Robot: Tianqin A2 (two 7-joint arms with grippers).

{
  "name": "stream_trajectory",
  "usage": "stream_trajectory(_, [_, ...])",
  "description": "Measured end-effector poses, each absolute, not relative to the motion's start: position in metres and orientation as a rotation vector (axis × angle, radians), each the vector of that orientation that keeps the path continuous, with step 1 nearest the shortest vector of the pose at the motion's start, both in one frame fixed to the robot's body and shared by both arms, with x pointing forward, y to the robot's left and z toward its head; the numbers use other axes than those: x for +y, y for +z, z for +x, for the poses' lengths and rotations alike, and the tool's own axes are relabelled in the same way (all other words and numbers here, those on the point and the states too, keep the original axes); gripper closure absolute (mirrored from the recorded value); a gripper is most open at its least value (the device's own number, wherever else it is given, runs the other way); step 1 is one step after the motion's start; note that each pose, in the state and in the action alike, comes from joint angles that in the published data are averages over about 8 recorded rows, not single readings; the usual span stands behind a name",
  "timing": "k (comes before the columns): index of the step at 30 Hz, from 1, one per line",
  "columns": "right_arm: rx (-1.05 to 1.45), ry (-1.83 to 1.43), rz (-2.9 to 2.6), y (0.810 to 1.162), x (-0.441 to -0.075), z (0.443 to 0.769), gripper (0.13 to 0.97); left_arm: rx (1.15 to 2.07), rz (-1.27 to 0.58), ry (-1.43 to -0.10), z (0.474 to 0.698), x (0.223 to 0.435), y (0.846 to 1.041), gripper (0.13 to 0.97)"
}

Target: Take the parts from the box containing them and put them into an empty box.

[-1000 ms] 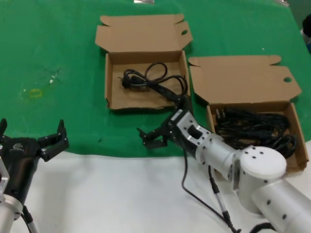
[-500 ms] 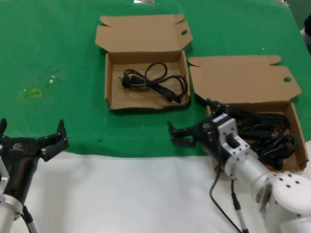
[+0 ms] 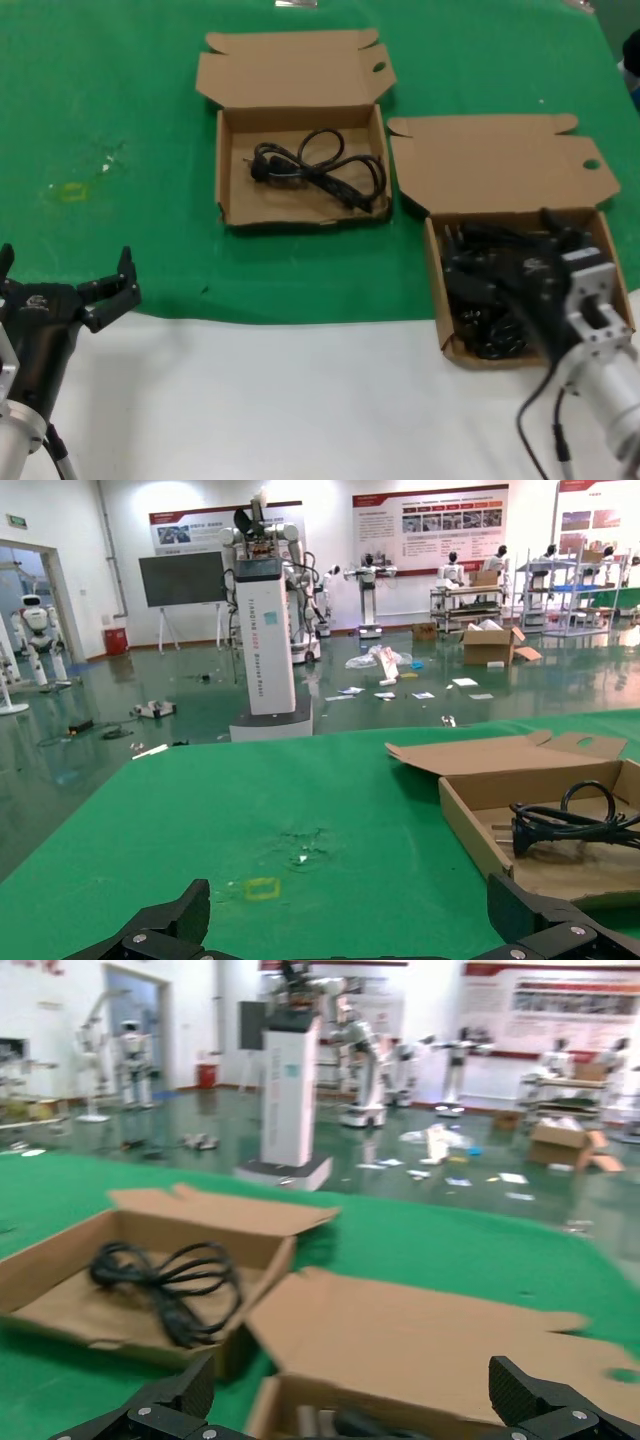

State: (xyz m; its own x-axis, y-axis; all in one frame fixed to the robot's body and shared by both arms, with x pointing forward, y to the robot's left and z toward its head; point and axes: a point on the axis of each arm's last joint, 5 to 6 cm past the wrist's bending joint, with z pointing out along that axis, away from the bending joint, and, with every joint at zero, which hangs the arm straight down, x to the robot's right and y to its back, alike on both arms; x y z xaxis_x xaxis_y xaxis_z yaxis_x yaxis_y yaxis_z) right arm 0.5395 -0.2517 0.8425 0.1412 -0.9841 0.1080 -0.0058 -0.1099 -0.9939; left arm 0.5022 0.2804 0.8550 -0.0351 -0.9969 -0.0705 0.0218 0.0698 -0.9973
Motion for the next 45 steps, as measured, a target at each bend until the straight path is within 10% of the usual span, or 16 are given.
stream_trajectory(45, [1.110,-1.218,-1.297,0.850,-0.270,0.519,0.130,1.253,-1.125,-1.193,0.502,0.280,0.855,0.132])
